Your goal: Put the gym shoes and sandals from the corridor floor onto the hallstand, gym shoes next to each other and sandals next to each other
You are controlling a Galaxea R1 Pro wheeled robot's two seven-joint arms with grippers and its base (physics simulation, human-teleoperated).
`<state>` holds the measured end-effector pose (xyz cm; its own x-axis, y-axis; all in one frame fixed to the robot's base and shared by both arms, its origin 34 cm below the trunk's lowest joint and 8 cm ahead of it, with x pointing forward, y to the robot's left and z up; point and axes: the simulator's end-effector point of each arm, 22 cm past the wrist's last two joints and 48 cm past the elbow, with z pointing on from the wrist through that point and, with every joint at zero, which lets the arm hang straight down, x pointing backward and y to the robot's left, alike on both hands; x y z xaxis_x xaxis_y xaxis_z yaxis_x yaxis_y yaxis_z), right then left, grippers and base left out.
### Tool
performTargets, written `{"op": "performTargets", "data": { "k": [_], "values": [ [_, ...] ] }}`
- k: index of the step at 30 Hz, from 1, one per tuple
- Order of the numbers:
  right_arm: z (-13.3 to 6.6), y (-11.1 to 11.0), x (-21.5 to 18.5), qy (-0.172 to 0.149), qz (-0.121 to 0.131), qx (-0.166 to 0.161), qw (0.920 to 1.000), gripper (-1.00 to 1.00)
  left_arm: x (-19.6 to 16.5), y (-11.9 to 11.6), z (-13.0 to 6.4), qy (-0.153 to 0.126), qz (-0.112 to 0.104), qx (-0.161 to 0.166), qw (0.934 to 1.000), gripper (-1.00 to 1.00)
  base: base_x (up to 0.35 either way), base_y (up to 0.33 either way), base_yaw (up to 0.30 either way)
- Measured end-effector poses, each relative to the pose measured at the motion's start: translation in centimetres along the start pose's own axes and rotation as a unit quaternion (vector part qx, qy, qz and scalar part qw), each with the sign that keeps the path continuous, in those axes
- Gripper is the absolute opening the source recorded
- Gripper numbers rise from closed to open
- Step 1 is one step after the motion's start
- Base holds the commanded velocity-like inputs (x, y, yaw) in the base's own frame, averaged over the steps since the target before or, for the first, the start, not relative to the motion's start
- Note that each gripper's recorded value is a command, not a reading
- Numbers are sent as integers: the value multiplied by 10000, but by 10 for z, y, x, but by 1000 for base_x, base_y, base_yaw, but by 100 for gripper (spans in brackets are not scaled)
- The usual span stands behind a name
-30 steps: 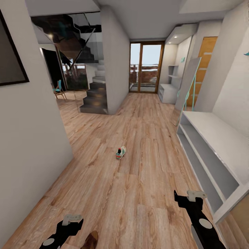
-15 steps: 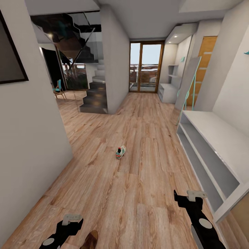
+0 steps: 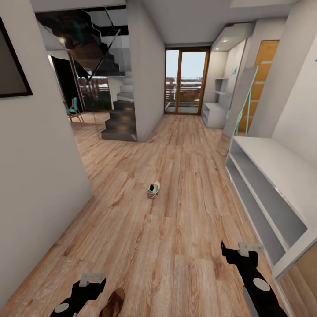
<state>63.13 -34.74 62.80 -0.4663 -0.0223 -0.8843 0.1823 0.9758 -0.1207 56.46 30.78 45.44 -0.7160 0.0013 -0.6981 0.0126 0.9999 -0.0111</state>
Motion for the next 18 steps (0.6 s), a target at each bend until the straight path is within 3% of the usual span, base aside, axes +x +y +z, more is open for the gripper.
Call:
{"op": "performTargets", "data": {
  "k": [18],
  "values": [
    [15,5,48,135,-28,-1,9999,100,44,0,25,147,3,1,9999,100,0,0,0]
  ]
}}
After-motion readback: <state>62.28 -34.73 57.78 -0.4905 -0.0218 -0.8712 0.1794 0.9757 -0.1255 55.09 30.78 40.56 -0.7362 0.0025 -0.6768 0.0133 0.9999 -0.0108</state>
